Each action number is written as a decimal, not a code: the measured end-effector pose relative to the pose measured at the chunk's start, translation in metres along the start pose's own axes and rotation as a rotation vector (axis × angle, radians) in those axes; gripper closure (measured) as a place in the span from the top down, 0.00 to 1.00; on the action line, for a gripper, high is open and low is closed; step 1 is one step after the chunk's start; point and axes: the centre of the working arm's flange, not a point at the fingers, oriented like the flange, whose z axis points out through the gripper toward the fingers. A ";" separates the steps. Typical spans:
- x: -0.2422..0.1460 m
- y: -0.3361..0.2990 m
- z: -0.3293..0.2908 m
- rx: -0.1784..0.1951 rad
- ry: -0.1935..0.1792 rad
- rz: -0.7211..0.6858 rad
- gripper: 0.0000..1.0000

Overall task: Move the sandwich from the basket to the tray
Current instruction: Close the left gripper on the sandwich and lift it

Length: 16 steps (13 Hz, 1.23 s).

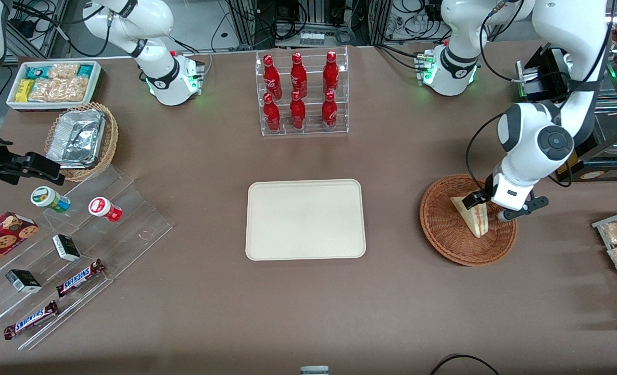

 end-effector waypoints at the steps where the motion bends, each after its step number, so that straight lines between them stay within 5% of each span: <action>1: -0.004 -0.001 0.006 0.000 -0.002 -0.001 1.00; 3: -0.008 -0.003 0.014 0.000 -0.005 -0.007 0.96; 9: -0.009 -0.004 0.023 -0.008 0.007 -0.032 0.35; 12: 0.002 -0.004 0.010 -0.012 0.022 -0.040 0.29; 16: 0.030 0.023 -0.057 0.022 -0.040 -0.014 0.17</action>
